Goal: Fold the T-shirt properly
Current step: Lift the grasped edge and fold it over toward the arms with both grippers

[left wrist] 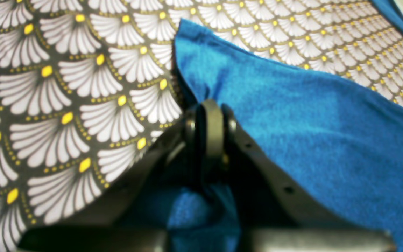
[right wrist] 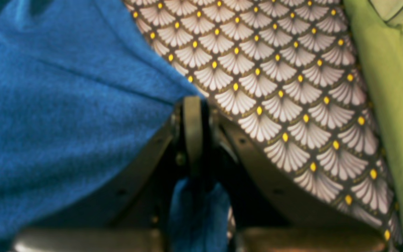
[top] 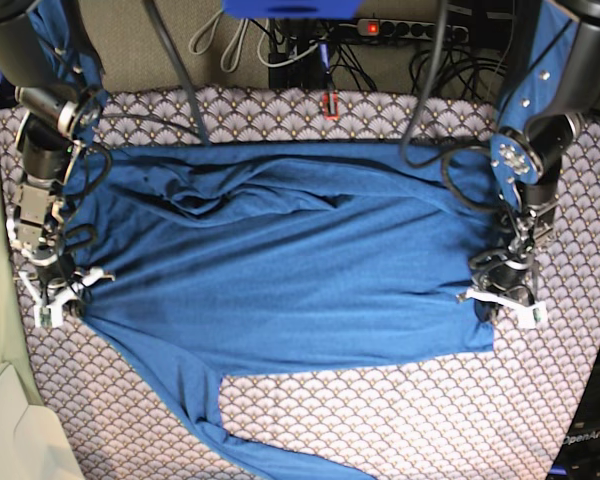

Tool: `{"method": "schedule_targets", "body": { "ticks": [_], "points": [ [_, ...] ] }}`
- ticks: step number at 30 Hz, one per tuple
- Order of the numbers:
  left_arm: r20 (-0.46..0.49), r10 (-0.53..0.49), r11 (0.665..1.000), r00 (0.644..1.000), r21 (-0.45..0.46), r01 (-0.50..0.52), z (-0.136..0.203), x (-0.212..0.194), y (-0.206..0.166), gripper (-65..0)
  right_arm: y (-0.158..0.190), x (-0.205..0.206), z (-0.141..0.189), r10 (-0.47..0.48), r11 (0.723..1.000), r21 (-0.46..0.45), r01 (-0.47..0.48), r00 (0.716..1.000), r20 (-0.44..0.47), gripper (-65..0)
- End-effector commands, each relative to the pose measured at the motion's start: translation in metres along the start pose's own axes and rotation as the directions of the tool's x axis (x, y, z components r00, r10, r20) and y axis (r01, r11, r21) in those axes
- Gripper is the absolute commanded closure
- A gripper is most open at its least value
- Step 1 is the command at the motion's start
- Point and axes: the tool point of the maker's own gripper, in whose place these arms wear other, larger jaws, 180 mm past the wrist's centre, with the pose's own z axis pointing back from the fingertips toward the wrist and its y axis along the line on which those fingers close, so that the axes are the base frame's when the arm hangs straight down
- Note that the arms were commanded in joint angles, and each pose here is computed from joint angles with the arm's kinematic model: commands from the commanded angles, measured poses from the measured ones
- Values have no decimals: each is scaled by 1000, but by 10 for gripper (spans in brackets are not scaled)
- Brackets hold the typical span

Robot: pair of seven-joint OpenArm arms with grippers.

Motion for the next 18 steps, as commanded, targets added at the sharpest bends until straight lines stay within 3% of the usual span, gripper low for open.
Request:
{"method": "schedule_targets", "body": {
  "ticks": [1, 5, 10, 13, 18],
  "points": [
    [-21, -16, 1000, 1000, -10, 15, -3, 3, -3, -4, -14, 32, -2, 3, 1000, -27, -1, 997, 82, 0],
    [-3, 38, 994, 999, -101, -38, -2, 7, -21, -4, -13, 32, -2, 1, 1000, -26, 1, 996, 84, 0],
    [5, 131, 985, 991, -113, -129, 0, 15, -17, -4, -14, 29, 1, -51, 998, -28, 54, 993, 102, 0],
    [28, 64, 995, 998, -84, -62, 8, 30, 0, -4, -14, 27, 2, -74, 997, -28, 77, 991, 108, 0],
    [38, -98, 993, 994, -57, 100, 26, 54, -3, -4, -15, 25, 3, -76, 996, -30, 80, 991, 106, 0]
  ]
}}
